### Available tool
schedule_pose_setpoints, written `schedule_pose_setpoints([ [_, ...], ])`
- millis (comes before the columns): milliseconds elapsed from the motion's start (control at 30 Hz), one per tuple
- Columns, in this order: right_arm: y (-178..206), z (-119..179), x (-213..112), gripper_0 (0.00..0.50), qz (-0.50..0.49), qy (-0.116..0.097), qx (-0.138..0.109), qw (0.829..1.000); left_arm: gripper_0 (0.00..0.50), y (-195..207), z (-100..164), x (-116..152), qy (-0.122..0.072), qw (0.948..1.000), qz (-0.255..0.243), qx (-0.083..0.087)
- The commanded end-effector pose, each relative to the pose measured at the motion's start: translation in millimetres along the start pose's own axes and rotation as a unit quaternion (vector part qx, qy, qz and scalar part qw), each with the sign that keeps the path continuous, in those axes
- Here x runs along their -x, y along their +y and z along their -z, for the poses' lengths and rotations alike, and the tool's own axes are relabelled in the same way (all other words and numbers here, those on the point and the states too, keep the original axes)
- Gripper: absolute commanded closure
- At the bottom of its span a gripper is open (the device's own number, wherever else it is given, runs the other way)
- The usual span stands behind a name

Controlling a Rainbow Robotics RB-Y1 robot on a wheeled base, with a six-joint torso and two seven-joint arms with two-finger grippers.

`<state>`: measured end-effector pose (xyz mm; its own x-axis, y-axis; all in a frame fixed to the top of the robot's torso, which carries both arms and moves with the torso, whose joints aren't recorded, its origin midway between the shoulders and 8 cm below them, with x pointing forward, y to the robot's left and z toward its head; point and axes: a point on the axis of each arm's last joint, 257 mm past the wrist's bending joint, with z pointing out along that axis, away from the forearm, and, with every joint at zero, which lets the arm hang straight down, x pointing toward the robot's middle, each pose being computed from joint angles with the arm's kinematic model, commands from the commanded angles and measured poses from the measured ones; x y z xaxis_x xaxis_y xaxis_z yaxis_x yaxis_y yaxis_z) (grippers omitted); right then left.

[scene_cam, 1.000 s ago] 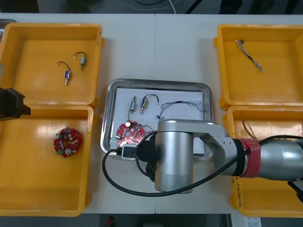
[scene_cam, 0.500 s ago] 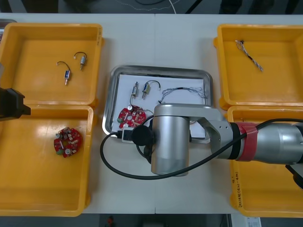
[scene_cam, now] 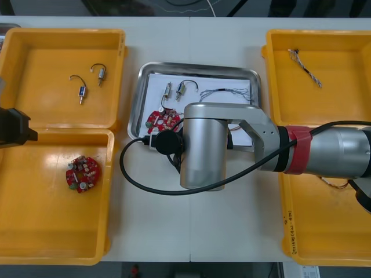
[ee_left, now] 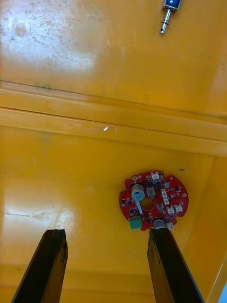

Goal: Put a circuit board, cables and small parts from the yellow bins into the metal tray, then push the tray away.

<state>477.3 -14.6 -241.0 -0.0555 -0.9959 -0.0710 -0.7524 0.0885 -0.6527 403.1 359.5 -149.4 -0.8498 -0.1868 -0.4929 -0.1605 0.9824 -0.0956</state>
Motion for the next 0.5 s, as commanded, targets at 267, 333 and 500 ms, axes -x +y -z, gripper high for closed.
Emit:
schedule_pose_setpoints([
  [267,-54.1,5.6,33.2,0.5,0.055,-0.018,-0.07,0.996,0.0,14.9,13.1,3.3,-0.012,0.9982,-0.056,0.02],
  [333,-63.4,3.2,33.9,0.5,0.057,-0.016,-0.082,0.995,0.0,14.9,13.1,3.3,-0.012,0.9982,-0.056,0.02],
  [500,-82.6,0.4,36.3,0.5,0.058,-0.013,-0.098,0.993,0.0,14.9,13.1,3.3,-0.012,0.9982,-0.056,0.02],
])
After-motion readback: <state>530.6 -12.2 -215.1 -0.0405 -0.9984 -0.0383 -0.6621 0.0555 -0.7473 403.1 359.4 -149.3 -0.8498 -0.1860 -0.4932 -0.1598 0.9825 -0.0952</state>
